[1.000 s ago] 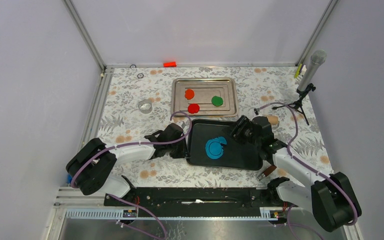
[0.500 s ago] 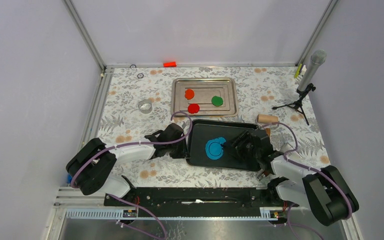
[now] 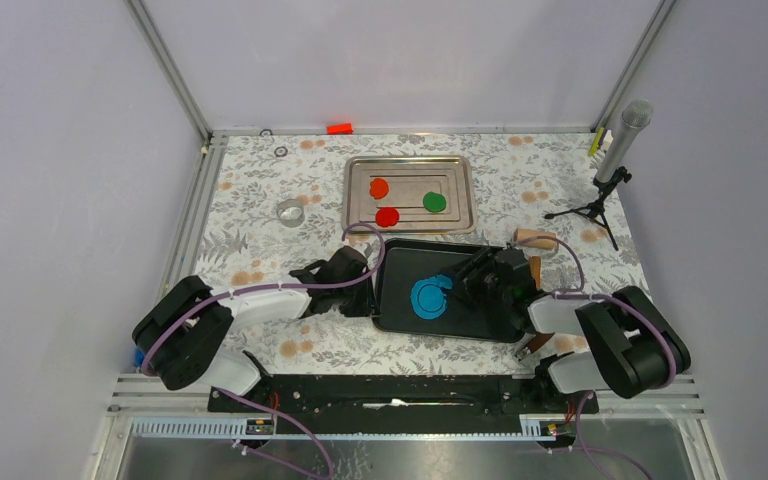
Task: Roll out the dumpling wrappers from the dough
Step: Remove the dumpling wrapper from the work surface.
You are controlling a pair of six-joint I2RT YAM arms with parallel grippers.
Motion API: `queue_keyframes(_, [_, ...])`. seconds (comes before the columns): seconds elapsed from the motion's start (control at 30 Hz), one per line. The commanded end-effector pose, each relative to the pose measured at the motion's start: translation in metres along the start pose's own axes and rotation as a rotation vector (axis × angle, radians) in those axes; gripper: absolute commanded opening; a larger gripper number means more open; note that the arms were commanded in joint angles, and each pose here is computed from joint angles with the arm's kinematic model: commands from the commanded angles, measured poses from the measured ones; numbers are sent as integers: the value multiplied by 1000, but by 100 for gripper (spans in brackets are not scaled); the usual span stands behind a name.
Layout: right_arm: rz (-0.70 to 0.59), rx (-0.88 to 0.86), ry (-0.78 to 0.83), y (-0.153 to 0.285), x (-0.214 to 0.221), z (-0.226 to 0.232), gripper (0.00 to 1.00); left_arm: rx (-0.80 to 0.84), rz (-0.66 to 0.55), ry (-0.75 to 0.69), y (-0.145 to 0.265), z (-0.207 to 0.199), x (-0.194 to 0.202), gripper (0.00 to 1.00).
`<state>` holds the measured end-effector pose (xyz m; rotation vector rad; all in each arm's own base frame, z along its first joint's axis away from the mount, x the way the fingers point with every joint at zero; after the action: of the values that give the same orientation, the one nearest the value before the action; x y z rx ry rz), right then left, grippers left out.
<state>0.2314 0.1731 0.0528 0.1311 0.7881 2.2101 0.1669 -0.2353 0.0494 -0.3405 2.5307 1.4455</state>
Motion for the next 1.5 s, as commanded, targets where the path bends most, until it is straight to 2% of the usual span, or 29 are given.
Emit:
queue_keyframes(0.0, [-79,6,3,-13,-15,2,64,-174,205,-75,5,47,47,0])
queue_keyframes(0.3, [-68,-54,14,-33,-24,24,63,-167,222,-74,3,46,49,0])
queue_keyframes(0.7, [63,-143,-20,-48,-11,38,61,-166,220,-73,3,46,48,0])
queue_keyframes(0.93, [94,-190,-7,-46,-8,49,60,-169,220,-73,3,46,48,0])
queue_keyframes(1.07, [48,-131,67,-44,-16,51,61,-166,219,-73,3,46,48,0])
queue_keyframes(1.33, [-129,42,337,-20,-56,77,72,-164,199,-68,7,44,45,0])
queue_keyframes(1.43, [-150,63,379,-9,-59,79,72,-163,186,-71,9,41,42,0])
queue_keyframes(1.47, [-152,73,392,-5,-58,76,68,-161,182,-72,10,39,40,0])
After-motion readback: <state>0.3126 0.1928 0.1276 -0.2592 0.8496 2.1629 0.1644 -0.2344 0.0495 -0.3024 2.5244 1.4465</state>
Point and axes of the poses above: each gripper's point midway between its finger pads, its own y axis back along the fingers, its own z axis along the line the jaws close on, x = y × z, the point moved 4 cm from there along y, back along the fingers, and after that the axes turned 5 degrees about y, right-handed, at the moved point
